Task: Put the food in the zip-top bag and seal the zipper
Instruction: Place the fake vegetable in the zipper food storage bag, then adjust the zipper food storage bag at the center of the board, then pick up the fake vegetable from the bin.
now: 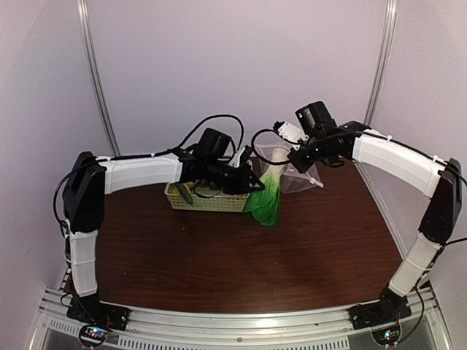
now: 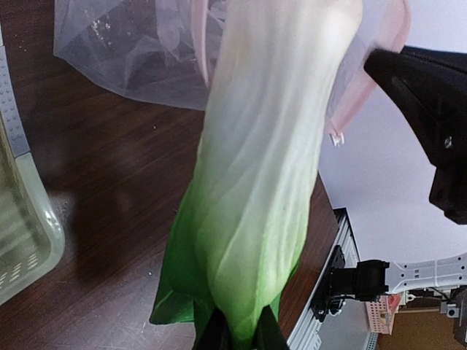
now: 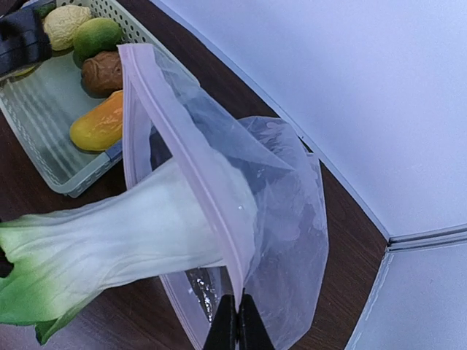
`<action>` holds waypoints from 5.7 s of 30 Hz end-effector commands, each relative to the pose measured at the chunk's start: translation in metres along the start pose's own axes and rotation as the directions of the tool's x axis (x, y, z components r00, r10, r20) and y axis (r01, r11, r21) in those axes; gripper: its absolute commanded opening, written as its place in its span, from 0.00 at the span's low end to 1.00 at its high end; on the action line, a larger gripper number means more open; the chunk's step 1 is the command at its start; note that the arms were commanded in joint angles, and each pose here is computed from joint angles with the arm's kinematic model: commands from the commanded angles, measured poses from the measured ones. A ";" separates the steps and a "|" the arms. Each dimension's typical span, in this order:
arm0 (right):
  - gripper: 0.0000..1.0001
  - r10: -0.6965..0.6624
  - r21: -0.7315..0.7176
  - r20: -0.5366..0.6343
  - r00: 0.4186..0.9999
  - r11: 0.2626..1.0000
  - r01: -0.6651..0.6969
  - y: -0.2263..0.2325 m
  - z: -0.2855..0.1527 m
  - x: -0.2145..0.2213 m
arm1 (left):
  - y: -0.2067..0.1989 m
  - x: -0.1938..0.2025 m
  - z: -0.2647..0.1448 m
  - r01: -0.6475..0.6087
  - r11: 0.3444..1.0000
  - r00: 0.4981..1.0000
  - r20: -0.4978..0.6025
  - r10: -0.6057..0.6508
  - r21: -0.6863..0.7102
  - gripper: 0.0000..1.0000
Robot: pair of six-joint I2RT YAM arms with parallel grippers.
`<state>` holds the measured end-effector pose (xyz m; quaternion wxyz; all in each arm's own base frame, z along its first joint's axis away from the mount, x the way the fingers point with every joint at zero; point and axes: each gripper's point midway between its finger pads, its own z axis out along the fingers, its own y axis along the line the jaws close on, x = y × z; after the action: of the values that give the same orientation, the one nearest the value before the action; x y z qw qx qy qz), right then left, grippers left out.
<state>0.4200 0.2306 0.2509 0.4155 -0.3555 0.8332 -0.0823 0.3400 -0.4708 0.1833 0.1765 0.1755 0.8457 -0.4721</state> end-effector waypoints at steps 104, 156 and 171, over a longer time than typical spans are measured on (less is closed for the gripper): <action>0.00 0.291 0.284 0.398 0.870 0.863 -0.419 -0.197 -0.122 -0.040 | -0.124 -0.136 0.015 -0.296 0.815 0.902 0.426 0.067 0.499 0.00; 0.00 0.269 -0.016 0.315 0.910 0.960 -0.279 -0.110 -0.062 -0.028 | 0.168 0.014 -0.150 0.269 0.821 0.956 0.243 -0.164 -0.504 0.62; 0.00 0.288 -0.092 0.278 0.916 0.958 -0.273 -0.078 -0.047 -0.003 | 0.182 -0.032 -0.176 0.291 0.780 0.923 0.375 -0.079 -0.553 0.59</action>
<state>0.4353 0.1651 0.2956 0.5032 -0.2558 0.8245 0.0383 0.3931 -0.2474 0.1252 0.2503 -0.0393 0.9381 -0.2363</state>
